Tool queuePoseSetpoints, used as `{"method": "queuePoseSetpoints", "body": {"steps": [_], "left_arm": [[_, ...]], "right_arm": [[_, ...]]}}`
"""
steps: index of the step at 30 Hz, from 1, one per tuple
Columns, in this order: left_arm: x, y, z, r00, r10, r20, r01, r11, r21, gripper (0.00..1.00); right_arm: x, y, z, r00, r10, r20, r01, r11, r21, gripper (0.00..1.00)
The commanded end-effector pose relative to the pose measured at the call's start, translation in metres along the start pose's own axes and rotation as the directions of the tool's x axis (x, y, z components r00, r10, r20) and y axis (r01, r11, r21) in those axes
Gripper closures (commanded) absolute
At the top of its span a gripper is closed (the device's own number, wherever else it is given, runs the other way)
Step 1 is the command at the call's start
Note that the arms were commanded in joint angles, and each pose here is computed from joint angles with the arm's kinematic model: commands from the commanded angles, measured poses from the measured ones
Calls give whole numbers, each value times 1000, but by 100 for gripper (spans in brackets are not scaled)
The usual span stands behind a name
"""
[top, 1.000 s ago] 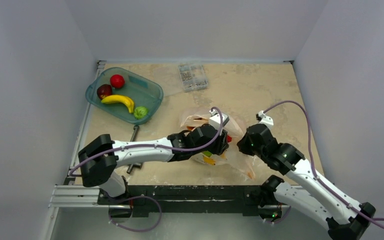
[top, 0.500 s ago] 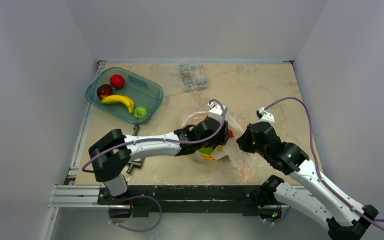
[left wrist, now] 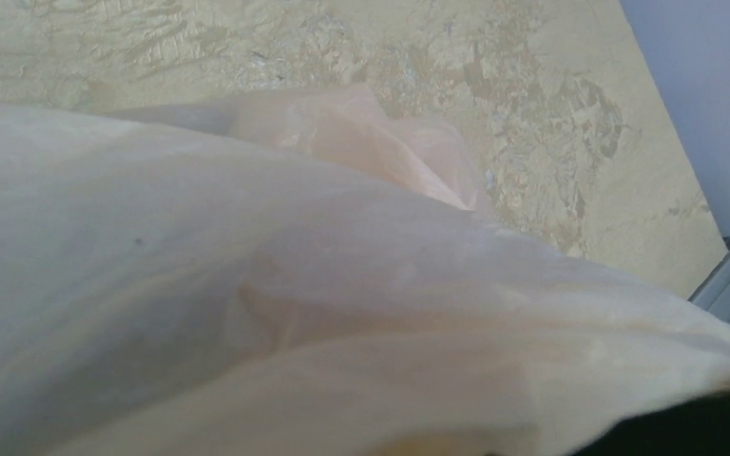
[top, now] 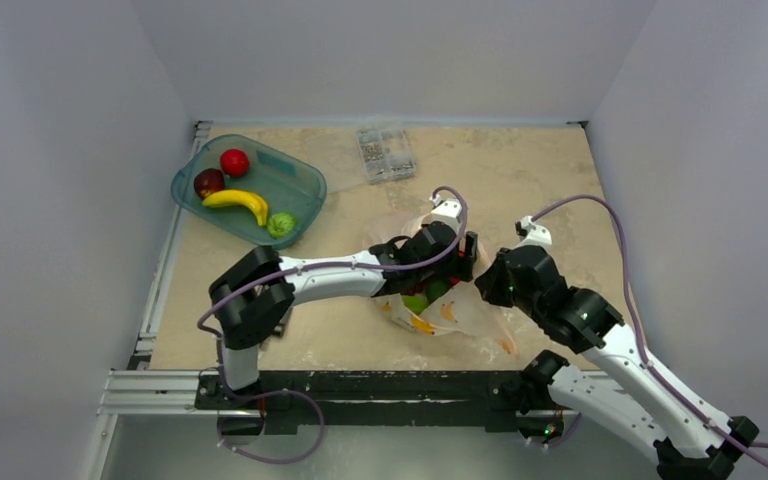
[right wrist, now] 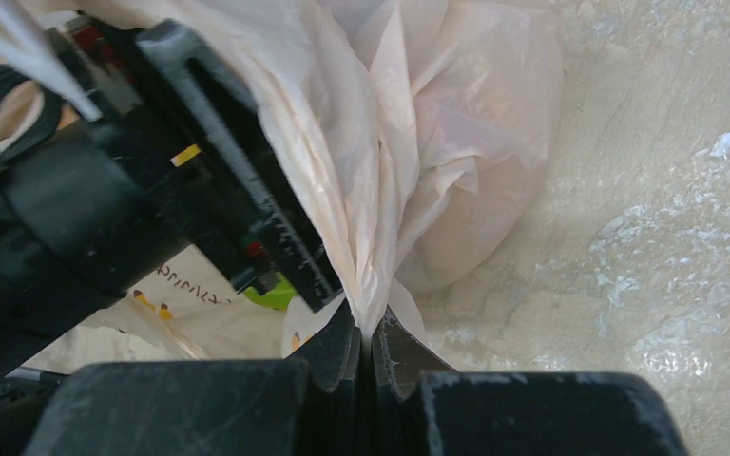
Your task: Take the fake fruits out of the plastic bag
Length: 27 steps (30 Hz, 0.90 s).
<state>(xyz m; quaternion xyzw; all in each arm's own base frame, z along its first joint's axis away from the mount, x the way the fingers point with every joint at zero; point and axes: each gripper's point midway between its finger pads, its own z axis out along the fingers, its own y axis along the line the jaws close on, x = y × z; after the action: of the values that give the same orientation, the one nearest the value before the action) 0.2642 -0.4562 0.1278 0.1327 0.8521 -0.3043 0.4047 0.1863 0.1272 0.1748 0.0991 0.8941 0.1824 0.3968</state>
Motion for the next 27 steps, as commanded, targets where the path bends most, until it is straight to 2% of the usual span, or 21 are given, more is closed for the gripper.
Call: {"method": "queuePoseSetpoints", "body": {"steps": [1, 9, 12, 15, 18, 23, 27], "left_arm": [[2, -6, 18, 999, 25, -31, -25, 1000, 9, 22], [22, 13, 44, 987, 117, -110, -127, 988, -85, 21], [33, 16, 48, 983, 120, -136, -132, 988, -80, 21], [40, 17, 47, 980, 112, -165, -126, 989, -76, 29], [36, 13, 38, 980, 116, -164, -127, 990, -59, 43], [-2, -16, 4, 983, 120, -141, -114, 992, 51, 73], [-22, -34, -29, 987, 90, -132, -74, 990, 122, 84]], "right_arm": [[-8, 4, -7, 1000, -7, 26, 8, 1000, -24, 100], [-4, 3, -5, 1000, -5, 23, 6, 999, -31, 100], [-4, 3, -5, 1000, -3, 25, 3, 1000, -30, 100], [-3, 2, -4, 1000, 4, 23, -4, 1000, -24, 100], [-5, -1, -4, 999, 10, 34, -9, 1000, -10, 100], [-3, -8, -2, 998, 52, 42, -53, 998, 30, 100], [-9, -13, -1, 994, 85, 69, -90, 994, 68, 100]]}}
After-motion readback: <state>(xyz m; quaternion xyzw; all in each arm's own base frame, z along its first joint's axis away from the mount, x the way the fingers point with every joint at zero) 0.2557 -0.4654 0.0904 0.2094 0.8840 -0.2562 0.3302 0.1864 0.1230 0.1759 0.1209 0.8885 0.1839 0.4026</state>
